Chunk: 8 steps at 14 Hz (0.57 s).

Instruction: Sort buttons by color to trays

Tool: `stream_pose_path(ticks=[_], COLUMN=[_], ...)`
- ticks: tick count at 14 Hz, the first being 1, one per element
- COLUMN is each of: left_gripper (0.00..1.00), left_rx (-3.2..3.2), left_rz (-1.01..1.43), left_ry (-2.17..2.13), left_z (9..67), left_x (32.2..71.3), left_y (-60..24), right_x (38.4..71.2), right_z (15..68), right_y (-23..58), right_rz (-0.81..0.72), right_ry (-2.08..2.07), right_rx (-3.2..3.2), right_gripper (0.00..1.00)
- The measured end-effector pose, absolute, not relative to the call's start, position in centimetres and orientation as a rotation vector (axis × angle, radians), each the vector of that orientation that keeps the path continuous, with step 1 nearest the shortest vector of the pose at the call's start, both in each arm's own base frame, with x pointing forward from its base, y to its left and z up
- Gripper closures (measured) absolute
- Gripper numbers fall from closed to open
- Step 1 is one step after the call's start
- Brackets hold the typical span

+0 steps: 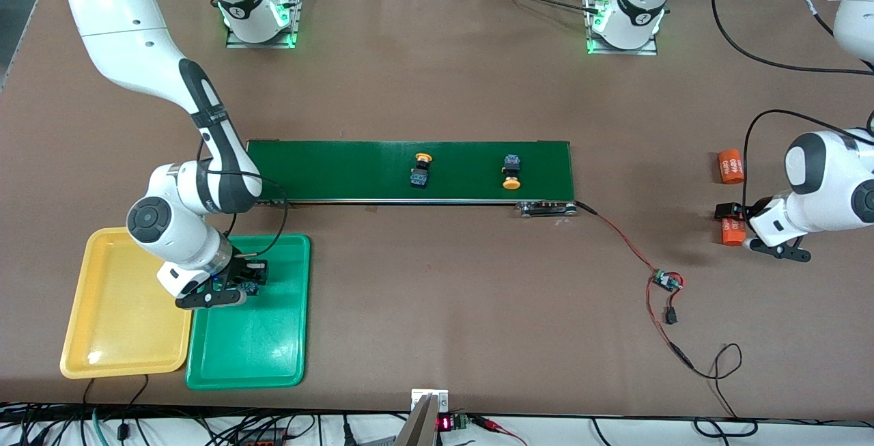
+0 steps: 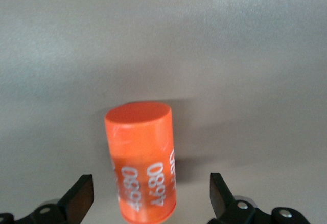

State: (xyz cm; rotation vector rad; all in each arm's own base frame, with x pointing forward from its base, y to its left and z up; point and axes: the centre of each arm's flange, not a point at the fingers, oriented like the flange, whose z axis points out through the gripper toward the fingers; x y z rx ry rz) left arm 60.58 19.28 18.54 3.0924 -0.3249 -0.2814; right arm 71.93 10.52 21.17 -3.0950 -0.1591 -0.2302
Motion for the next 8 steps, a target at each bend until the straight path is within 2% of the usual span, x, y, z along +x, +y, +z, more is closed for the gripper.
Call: stream_pose_path(ticks=[4, 7, 8], left_gripper=[0.03, 0.37, 0.47], left_rx=[3.091, 3.092, 3.092], left_rz=[-0.271, -0.261, -0.258], left_ry=[-0.329, -0.334, -0.338], left_z=[18.6, 18.5, 18.5], left_x=[60.9, 61.0, 61.0], left_y=[19.1, 19.0, 19.0], right_x=[71.8, 71.1, 70.7], right_z=[20.3, 20.1, 20.2], right_y=[10.9, 12.2, 12.7], right_rz=[-0.217, -0.164, -0.13], right_ry=[-0.166, -0.163, -0.144], right_rx=[-3.094, -3.092, -3.094], right_gripper=[0.37, 0.23, 0.23])
